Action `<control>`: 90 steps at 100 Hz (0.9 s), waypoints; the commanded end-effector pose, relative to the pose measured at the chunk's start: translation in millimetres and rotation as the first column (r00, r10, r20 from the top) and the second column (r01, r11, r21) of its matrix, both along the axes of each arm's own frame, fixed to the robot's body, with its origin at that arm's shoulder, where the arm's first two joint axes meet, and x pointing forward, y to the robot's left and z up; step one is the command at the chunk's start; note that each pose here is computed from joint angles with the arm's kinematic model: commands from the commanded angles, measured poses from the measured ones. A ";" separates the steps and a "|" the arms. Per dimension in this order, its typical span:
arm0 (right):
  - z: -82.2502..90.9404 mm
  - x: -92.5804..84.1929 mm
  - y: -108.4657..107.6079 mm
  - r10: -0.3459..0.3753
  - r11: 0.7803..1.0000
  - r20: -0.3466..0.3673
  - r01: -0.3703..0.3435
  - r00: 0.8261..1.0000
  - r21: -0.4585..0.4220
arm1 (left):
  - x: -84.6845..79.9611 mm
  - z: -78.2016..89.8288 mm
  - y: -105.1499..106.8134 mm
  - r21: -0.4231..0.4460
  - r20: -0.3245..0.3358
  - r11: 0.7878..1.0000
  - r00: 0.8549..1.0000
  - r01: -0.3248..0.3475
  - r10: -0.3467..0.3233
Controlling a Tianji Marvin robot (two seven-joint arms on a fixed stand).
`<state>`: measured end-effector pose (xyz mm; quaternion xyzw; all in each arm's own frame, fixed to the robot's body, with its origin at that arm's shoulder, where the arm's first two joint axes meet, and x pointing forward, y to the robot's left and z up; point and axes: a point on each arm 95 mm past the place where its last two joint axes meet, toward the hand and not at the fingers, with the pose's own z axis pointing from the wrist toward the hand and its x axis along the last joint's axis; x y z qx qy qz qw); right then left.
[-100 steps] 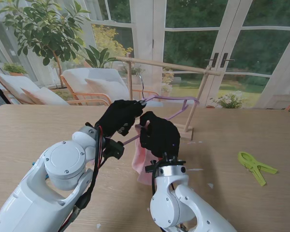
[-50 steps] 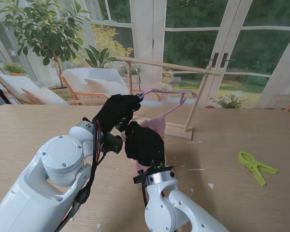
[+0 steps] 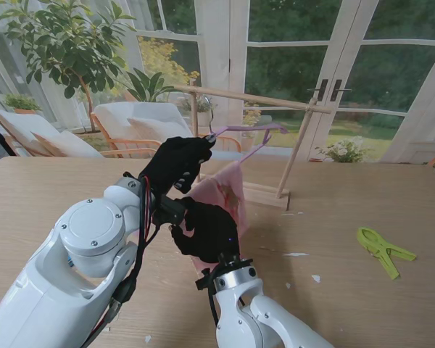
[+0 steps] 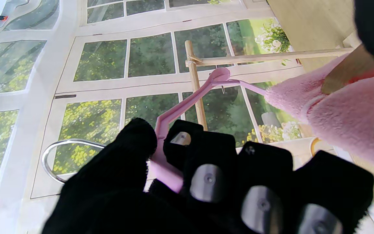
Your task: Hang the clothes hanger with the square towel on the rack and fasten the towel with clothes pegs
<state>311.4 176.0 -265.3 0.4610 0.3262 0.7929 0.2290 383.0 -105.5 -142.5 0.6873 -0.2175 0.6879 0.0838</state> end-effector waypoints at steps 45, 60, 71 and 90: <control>21.3 -8.4 -45.2 -0.164 0.986 0.050 0.162 0.985 0.026 | 1.5 4.1 6.4 0.001 0.025 1.000 1.000 0.005 -0.005; 22.1 -5.0 -66.0 -0.243 0.970 0.038 0.242 0.969 0.019 | 1.1 4.2 9.5 0.002 0.032 1.000 0.999 0.012 -0.012; 19.3 -0.8 -81.4 -0.297 0.955 0.010 0.297 0.955 0.013 | 0.8 4.2 11.3 0.008 0.041 1.000 0.999 0.018 -0.018; 10.0 9.0 -99.9 -0.360 0.933 -0.049 0.360 0.932 -0.019 | 1.3 3.5 12.7 0.014 0.042 0.999 0.999 0.029 -0.030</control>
